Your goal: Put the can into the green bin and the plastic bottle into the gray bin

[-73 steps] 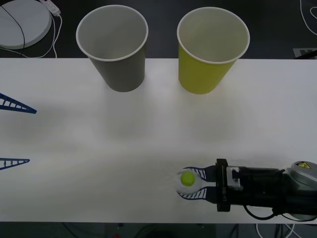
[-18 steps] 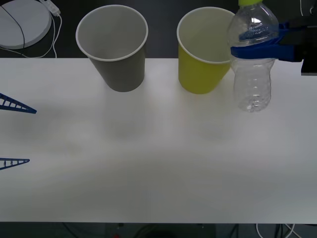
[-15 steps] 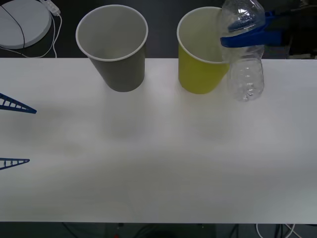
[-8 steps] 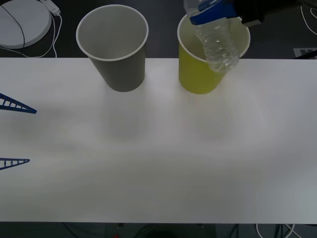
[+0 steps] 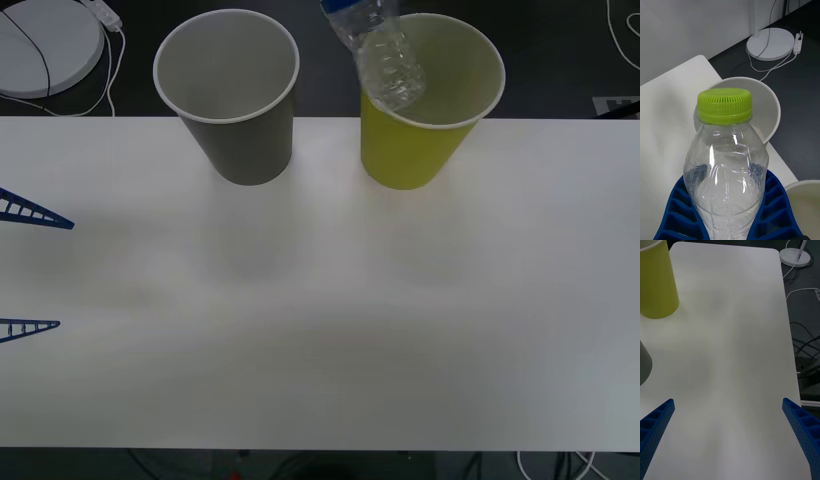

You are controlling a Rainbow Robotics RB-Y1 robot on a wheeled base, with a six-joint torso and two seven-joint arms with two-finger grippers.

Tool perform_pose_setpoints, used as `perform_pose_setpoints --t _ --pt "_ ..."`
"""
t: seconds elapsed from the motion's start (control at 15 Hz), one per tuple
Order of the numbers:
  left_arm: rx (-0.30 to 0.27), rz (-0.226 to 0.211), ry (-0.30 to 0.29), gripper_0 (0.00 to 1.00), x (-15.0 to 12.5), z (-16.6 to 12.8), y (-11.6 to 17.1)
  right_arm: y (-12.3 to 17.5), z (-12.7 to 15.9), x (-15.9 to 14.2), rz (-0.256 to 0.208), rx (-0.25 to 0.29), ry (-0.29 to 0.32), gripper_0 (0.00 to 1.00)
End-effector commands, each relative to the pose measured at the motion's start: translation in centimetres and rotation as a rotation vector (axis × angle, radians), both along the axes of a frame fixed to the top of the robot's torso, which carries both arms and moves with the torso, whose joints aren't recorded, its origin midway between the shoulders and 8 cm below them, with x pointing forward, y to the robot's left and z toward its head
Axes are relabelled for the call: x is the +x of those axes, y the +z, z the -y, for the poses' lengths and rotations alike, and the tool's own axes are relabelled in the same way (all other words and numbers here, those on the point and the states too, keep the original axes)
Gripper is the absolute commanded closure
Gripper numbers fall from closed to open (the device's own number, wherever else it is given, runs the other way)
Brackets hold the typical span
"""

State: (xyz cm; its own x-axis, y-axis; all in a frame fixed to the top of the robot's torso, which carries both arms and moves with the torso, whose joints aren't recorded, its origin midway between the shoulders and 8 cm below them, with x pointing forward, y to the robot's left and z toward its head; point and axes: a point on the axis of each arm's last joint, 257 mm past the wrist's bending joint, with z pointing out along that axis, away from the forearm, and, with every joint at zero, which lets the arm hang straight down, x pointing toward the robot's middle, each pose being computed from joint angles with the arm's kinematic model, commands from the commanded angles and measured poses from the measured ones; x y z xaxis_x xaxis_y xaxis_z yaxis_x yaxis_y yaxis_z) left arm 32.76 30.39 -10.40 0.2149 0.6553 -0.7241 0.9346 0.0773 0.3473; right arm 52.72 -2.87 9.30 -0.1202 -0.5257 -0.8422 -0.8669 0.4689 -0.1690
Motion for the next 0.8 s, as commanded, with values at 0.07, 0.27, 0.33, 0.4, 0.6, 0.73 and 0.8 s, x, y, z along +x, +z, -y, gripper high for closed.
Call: perform_pose_setpoints --t 0.07,0.27,0.33,0.4,0.6,0.73,0.8 --pt "0.0 0.0 0.0 0.0 0.0 0.0 0.0 0.3 -1.5 1.4 0.003 -0.038 -0.014 1.0" --pt "0.0 0.0 0.0 0.0 0.0 0.0 0.0 0.9 -3.0 2.3 0.008 -0.078 -0.024 1.0" --pt "0.0 0.0 0.0 0.0 0.0 0.0 0.0 0.9 -3.7 2.6 0.009 -0.09 -0.025 1.0" --pt "0.0 0.0 0.0 0.0 0.0 0.0 0.0 0.9 -4.2 2.8 0.001 -0.101 -0.029 1.0" --pt "0.0 0.0 0.0 0.0 0.0 0.0 0.0 1.5 -5.8 3.4 -0.024 -0.12 -0.043 1.0" --pt "0.0 0.0 0.0 0.0 0.0 0.0 0.0 1.6 -6.8 3.8 -0.023 -0.144 -0.053 1.0" --pt "0.0 0.0 0.0 0.0 0.0 0.0 0.0 1.6 -7.4 4.0 -0.038 -0.151 -0.082 1.0"
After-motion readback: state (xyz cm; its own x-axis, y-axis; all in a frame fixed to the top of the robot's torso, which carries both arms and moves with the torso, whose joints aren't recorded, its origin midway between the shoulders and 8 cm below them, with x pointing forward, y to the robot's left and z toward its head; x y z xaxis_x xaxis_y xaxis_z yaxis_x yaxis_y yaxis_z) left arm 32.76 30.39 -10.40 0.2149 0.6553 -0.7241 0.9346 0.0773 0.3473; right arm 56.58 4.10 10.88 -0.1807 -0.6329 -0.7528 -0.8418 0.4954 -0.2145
